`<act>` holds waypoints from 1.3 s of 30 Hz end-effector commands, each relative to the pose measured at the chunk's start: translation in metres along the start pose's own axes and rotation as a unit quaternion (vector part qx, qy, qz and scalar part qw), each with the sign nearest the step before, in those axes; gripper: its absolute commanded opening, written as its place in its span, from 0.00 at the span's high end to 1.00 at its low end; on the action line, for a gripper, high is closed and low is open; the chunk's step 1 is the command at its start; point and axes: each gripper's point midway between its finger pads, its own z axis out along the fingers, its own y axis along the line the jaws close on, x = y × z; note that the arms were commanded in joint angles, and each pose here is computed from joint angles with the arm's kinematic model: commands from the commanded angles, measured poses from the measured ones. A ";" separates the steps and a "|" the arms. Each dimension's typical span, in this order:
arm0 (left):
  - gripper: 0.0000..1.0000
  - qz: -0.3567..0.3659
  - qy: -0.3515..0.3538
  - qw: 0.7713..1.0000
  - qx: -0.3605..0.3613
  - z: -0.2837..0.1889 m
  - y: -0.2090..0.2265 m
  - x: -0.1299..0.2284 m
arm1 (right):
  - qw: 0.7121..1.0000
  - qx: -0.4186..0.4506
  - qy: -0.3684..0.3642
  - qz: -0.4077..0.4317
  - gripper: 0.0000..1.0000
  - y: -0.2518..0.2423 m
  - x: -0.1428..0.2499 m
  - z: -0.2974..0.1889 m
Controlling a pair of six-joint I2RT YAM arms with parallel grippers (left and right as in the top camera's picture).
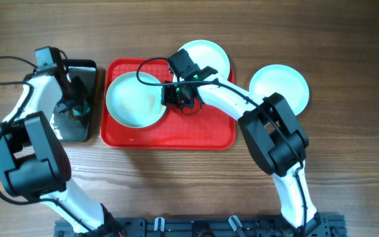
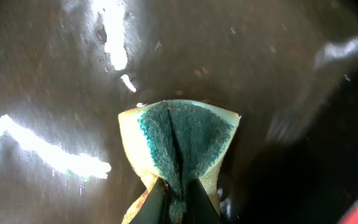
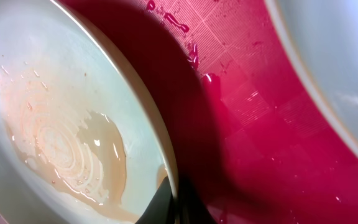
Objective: Clean dirty plates on tray and stack at the side
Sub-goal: 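Dip the sponge into the black tray water with the left gripper, then bring the wet sponge back onto the plate and scrub it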
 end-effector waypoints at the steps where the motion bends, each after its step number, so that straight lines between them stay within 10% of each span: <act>1: 0.96 0.007 -0.074 0.996 0.046 -0.066 -0.021 -0.042 | 0.999 0.032 0.010 0.015 0.96 -0.027 0.004 0.018; 10: 0.96 0.066 -0.046 0.977 0.197 -0.107 -0.102 -0.012 | 0.999 0.031 0.009 0.014 0.96 -0.026 0.004 0.018; 24: 0.96 0.116 0.111 0.985 0.060 0.015 -0.093 0.078 | 1.000 0.024 0.014 0.012 0.96 -0.025 0.004 0.018; 32: 0.96 0.220 0.241 0.910 0.257 -0.028 -0.165 0.160 | 1.000 0.024 0.013 0.013 0.96 -0.026 0.004 0.017; 39: 0.96 0.199 0.146 0.940 0.234 -0.003 -0.183 0.120 | 1.000 0.024 0.017 0.011 0.96 -0.026 0.005 0.017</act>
